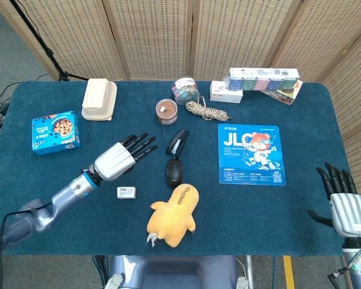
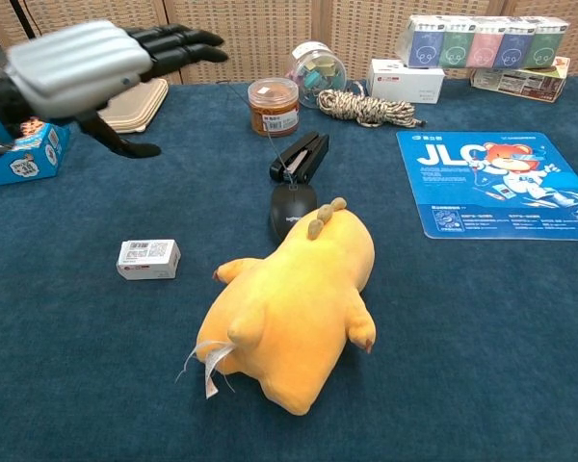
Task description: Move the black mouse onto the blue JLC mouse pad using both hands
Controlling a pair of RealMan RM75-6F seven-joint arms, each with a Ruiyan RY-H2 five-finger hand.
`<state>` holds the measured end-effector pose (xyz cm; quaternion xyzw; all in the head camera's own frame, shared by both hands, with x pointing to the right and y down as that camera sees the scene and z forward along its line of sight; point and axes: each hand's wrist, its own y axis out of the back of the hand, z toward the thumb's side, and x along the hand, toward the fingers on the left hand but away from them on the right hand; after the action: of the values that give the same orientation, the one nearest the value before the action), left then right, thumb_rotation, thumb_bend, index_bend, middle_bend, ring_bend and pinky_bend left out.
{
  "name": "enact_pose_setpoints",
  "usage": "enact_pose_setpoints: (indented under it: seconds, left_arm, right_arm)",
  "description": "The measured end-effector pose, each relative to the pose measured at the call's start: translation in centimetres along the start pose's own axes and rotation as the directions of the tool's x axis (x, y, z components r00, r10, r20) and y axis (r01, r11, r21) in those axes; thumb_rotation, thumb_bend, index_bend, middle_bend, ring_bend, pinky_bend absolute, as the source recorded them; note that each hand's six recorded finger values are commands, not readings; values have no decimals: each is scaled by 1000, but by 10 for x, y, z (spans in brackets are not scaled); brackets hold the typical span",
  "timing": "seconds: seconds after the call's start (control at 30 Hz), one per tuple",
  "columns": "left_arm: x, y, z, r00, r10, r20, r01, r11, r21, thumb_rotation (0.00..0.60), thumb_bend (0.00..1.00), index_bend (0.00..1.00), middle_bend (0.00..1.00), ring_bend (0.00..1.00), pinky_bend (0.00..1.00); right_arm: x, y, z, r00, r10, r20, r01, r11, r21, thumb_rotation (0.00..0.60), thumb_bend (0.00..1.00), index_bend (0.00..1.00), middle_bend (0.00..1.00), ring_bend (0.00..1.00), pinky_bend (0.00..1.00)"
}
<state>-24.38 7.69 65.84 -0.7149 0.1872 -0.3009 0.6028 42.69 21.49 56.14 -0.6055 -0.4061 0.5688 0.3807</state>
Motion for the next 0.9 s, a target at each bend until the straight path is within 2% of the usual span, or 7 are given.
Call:
enact_pose_setpoints:
  seconds: [0.1,0.2,0.37,0.53,0.63,0.77,0.9]
  left_arm:
    - [-32,17,-24,992,-15,-124,8,998,-57,600,200,0,0,0,114]
    - [-73,31,-50,962,-52,-270,23,994,-111,600,201,0,0,0,85]
    - [-147,43,-74,856,-129,-501,24,977,-212,600,200,0,0,0,69]
    - [-197,51,-70,757,-182,-628,-5,959,-283,600,199,0,0,0,22]
    - [-219,58,-68,709,-196,-678,-31,951,-307,600,200,0,0,0,13]
    - [-236,63,-67,683,-195,-704,-65,944,-324,600,200,0,0,0,13]
    - [-239,70,-67,692,-176,-700,-77,946,-314,600,200,0,0,0,12]
  right_arm:
    - [-7,-8,5,1000,29,-9,-28,999,17,600,0,0,0,0,0]
    - [-18,-12,12,999,47,-14,-47,999,22,600,0,0,0,0,0]
    - [-36,-12,35,997,67,-37,-67,998,7,600,0,0,0,0,0]
    - [-56,-8,72,993,84,-87,-85,996,-9,600,0,0,0,0,0]
    - [-70,-6,94,988,92,-123,-95,995,-17,600,0,0,0,0,0]
    - [-87,-4,123,979,117,-169,-124,992,-30,600,0,0,0,0,0]
    - [-101,-4,159,963,146,-228,-156,987,-28,600,0,0,0,0,0]
